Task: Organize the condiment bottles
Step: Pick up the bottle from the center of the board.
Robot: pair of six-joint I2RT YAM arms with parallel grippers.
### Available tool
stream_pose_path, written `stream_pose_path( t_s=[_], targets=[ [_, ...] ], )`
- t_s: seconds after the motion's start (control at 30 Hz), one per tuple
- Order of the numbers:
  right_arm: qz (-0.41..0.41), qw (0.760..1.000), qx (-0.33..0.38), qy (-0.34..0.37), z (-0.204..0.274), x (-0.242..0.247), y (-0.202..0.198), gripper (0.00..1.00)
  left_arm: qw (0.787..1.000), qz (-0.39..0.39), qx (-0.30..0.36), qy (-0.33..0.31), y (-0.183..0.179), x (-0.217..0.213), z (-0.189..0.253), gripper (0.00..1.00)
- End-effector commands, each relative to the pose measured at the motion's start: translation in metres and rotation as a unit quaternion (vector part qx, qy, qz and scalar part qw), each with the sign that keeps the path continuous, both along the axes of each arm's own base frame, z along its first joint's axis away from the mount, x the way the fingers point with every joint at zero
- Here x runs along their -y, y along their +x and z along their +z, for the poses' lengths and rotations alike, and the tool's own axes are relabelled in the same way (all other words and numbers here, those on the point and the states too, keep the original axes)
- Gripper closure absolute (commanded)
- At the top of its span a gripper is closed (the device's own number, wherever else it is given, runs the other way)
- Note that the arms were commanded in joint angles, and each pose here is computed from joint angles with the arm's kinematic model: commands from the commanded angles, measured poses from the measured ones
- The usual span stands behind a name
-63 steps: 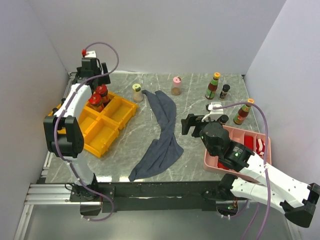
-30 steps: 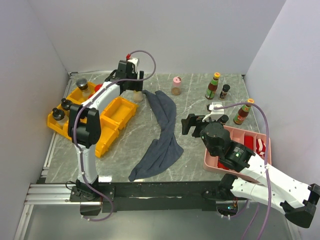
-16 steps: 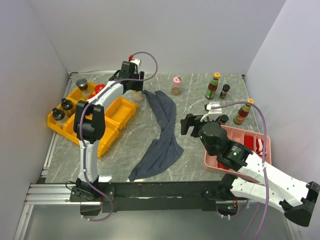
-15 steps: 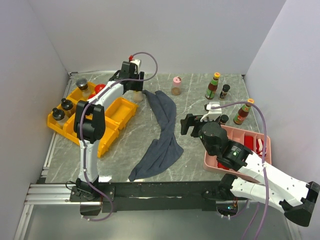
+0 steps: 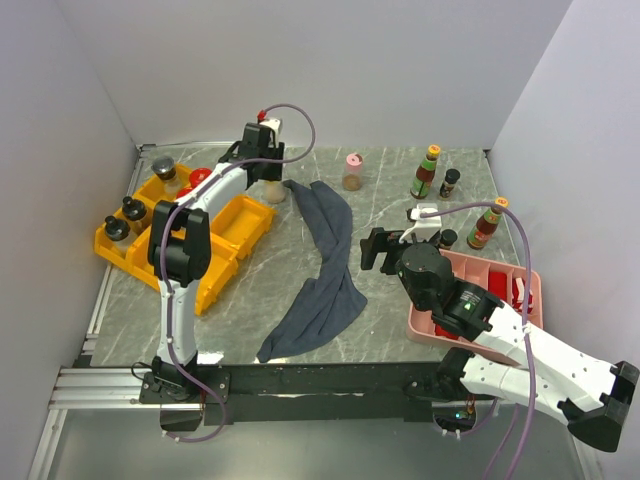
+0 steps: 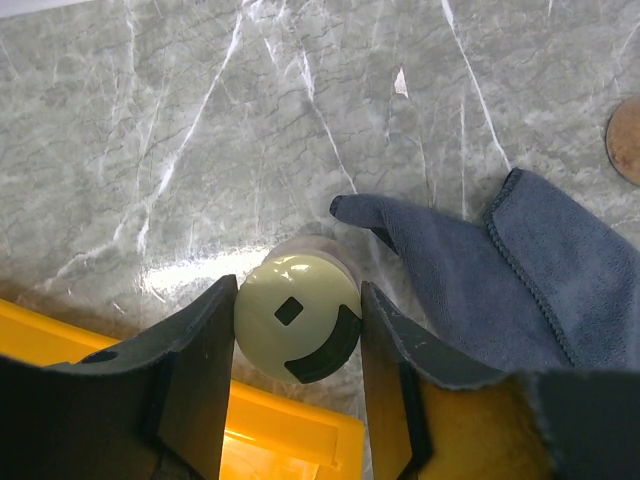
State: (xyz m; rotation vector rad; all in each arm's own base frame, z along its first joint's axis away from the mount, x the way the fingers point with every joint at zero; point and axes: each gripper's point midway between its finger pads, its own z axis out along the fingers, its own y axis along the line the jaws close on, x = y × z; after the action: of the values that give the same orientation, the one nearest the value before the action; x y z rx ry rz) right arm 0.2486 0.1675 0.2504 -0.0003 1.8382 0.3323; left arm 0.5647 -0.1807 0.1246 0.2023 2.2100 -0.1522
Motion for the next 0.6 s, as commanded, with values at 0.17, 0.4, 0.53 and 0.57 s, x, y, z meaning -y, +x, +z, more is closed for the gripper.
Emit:
stream_pose_path(
  t_s=[0.17,0.4,0.53,0.57],
  targets=[
    [-0.017,1.0,0.016,0.009,0.011,0.005,0.004,0.0,0.999,0.011,0.021,-0.043,-0.003,0.008,0.049,0.96],
    [-0.015,1.0,0.017,0.012,0.012,0.005,0.003,0.0,0.997,0.041,0.039,-0.056,-0.012,-0.001,0.088,0.99],
    [-0.011,1.0,0.017,0.016,0.013,0.004,0.002,0.0,0.995,0.063,0.043,-0.061,-0.022,-0.009,0.108,0.99],
    [-0.012,1.0,0.017,0.015,0.013,0.004,0.002,0.0,0.994,0.073,0.05,-0.061,-0.026,-0.014,0.117,0.99]
  ],
)
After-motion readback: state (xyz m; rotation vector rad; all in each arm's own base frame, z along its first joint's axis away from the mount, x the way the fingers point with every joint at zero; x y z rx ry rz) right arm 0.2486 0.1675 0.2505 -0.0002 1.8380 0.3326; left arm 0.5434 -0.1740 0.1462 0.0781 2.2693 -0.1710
